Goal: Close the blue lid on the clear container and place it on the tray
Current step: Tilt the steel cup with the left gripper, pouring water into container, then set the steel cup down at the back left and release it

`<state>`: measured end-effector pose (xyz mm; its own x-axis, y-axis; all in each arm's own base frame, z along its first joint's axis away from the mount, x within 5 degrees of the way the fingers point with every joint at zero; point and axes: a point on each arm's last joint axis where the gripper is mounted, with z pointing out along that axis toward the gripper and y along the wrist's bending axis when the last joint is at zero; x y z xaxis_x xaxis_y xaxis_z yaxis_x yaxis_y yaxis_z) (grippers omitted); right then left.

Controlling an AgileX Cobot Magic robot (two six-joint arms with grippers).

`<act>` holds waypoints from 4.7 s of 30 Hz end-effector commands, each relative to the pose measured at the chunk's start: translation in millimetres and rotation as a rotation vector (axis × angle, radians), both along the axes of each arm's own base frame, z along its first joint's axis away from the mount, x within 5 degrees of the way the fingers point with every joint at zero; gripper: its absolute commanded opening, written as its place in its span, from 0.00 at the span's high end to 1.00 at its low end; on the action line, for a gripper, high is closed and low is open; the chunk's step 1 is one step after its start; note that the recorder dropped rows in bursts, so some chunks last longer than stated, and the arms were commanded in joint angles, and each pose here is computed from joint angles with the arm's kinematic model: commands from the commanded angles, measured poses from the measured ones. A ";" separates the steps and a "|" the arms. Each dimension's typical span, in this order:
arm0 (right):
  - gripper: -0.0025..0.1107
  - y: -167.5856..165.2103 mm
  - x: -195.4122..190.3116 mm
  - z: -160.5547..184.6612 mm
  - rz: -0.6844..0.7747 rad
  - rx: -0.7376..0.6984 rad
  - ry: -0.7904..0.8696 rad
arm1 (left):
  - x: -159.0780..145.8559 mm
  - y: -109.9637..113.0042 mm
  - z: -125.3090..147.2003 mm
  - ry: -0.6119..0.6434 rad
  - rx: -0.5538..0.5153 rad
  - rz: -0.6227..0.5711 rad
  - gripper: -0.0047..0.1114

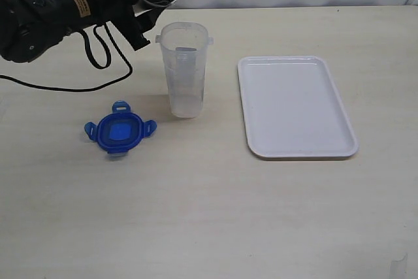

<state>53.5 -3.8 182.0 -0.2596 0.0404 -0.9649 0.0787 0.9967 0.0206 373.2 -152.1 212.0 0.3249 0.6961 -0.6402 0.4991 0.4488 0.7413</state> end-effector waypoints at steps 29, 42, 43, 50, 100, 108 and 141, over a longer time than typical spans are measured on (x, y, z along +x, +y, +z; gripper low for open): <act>0.94 -0.2 -0.2 0.1 -0.002 -0.007 -0.006 | 1.8 -2.7 17.7 -0.243 0.163 -0.057 0.96; 0.94 -0.2 -0.2 0.1 -0.002 -0.007 -0.006 | 1.9 -2.4 17.0 -0.269 0.214 -0.064 0.96; 0.94 -0.2 -0.2 0.1 -0.002 -0.007 -0.006 | 1.9 -2.4 17.0 -0.273 0.219 -0.065 0.96; 0.94 -0.2 -0.2 0.1 -0.002 -0.007 -0.006 | 2.0 -2.3 17.0 -0.278 0.227 -0.065 0.96; 0.94 -0.2 -0.2 0.1 -0.002 -0.007 -0.006 | 135.5 96.0 -96.4 0.320 -0.904 0.558 0.96; 0.94 -0.2 -0.2 0.1 -0.002 -0.007 -0.006 | 136.3 99.4 -103.3 0.339 -0.844 0.540 0.96; 0.94 -0.2 -0.2 0.1 -0.002 -0.007 -0.006 | 126.5 105.3 -119.6 0.572 -0.697 0.727 0.10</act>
